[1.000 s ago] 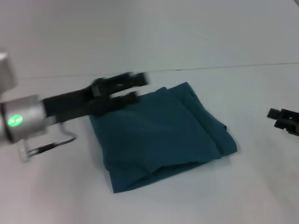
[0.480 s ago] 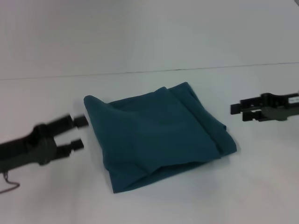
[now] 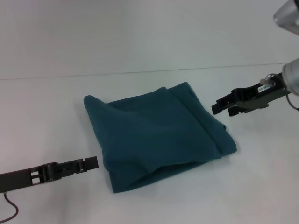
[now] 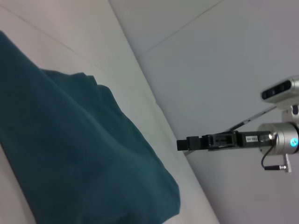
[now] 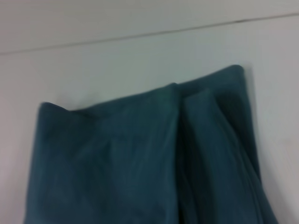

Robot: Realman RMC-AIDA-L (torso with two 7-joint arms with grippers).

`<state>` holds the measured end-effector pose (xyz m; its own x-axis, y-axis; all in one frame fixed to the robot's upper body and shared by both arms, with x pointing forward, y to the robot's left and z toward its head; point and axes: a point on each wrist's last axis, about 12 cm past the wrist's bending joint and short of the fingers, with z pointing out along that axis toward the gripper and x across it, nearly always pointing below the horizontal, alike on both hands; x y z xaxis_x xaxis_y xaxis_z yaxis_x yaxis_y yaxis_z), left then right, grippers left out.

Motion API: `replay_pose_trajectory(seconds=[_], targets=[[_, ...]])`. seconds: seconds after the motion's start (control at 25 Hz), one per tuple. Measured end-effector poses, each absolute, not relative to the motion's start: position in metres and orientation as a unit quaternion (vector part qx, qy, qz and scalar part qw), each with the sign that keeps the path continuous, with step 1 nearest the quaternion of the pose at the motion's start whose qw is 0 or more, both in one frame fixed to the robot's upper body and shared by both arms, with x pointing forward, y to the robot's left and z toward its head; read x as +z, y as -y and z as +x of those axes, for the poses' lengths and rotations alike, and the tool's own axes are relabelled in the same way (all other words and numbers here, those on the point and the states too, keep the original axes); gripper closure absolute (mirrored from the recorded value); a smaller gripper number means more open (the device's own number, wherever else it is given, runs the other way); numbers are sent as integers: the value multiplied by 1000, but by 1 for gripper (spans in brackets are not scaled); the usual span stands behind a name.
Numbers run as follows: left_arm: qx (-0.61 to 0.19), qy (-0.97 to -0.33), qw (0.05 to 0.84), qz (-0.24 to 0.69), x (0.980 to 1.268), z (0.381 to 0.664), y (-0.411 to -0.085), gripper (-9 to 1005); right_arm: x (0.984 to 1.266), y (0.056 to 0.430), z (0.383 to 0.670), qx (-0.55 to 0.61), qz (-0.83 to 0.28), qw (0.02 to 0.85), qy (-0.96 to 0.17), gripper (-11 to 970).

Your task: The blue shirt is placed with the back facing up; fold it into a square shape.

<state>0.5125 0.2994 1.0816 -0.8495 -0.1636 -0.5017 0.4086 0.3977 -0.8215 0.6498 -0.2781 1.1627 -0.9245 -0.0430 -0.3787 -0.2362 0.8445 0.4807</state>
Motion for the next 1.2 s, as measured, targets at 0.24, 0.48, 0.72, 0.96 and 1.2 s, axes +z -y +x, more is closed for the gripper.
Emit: replay_pose_trajectory(seconds=[0.24,0.48,0.72,0.96,1.2], targets=[[-538,-795,271,65,1079,512,-302,59,1153,260,656,247,-69,187,-948,339],[-537,-794,280,51,1079,513,-305,59,1139,241,659,261,-55,204,-942,341],[-539,-789,293,35,1080,513,-310,59,1124,227,659,258,-51,203,-943,343],[-540,-787,297,30,1079,513,-310,59,1114,221,657,249,-52,200,-946,345],[-541,-786,299,33,1079,516,-305,60,1110,214,655,255,-54,197,-945,347]])
